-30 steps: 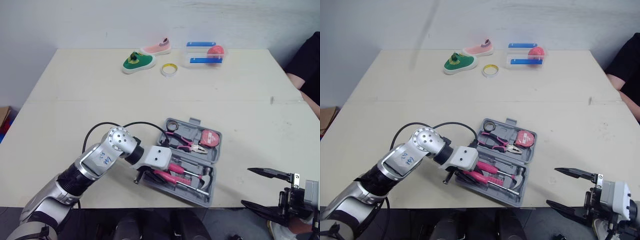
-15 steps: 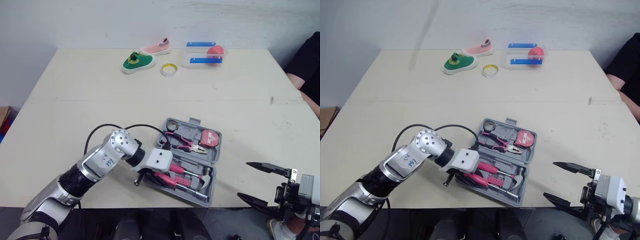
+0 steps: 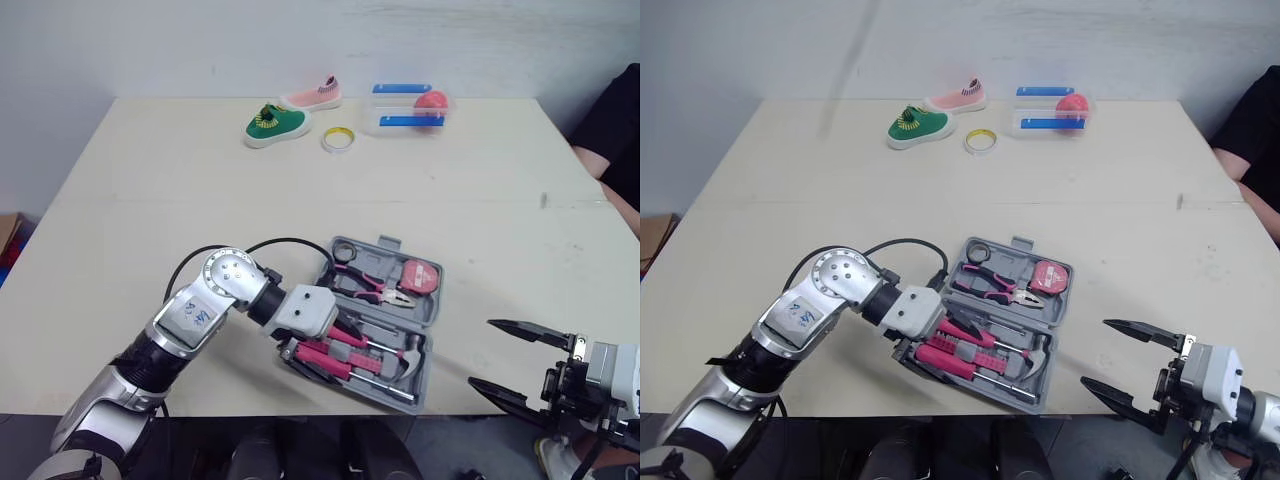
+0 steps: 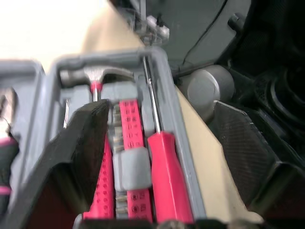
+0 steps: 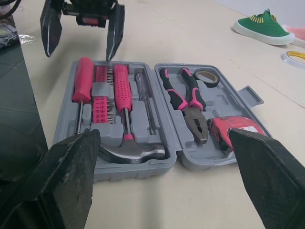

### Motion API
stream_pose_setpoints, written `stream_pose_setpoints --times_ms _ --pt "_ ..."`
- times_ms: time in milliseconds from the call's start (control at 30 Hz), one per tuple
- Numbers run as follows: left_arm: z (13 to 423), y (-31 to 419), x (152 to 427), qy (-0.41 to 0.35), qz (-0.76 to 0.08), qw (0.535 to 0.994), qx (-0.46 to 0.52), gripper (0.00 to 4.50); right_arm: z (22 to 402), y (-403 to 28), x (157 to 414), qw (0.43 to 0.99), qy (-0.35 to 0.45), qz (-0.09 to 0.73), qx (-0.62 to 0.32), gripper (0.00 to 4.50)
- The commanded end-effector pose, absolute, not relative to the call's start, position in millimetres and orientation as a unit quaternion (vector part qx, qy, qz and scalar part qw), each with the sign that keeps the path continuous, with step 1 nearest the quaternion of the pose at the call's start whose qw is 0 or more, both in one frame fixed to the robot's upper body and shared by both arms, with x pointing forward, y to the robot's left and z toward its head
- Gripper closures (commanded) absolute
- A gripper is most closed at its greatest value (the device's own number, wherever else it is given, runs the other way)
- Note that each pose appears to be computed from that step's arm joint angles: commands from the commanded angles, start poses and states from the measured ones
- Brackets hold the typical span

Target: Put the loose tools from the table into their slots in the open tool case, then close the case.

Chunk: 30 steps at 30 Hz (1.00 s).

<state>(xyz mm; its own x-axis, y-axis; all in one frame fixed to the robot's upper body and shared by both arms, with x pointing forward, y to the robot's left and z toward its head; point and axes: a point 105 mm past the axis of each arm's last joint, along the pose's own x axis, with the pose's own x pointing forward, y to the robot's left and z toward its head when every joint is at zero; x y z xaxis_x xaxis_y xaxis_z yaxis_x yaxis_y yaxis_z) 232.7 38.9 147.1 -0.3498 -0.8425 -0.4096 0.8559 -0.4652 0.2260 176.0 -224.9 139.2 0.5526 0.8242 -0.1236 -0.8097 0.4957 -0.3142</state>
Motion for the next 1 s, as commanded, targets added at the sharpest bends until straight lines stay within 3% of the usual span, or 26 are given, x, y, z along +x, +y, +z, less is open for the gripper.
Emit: stream_pose_setpoints --times_ms 33,167,300,867,1000 --pt "146.6 38.5 229.9 -0.027 -0.831 0.51 0.222 2.67 136.1 -227.1 172.3 0.867 -0.023 0.468 -0.167 0.0" --pt "116.0 38.9 233.4 0.0 -0.817 0.525 0.238 4.47 132.2 -228.8 165.0 0.869 -0.015 0.467 -0.162 0.0" --pt "99.0 35.7 242.8 0.01 -0.792 0.553 0.259 4.47 129.8 -232.2 163.2 0.871 -0.012 0.465 -0.162 0.0" --pt "60.6 44.8 245.7 0.098 -0.775 0.555 0.287 4.47 119.8 -237.9 164.1 0.874 -0.009 0.46 -0.157 0.0" --pt "35.4 47.3 243.9 0.115 -0.764 0.519 0.366 4.47 115.5 -239.1 165.7 0.877 -0.008 0.456 -0.154 0.0"
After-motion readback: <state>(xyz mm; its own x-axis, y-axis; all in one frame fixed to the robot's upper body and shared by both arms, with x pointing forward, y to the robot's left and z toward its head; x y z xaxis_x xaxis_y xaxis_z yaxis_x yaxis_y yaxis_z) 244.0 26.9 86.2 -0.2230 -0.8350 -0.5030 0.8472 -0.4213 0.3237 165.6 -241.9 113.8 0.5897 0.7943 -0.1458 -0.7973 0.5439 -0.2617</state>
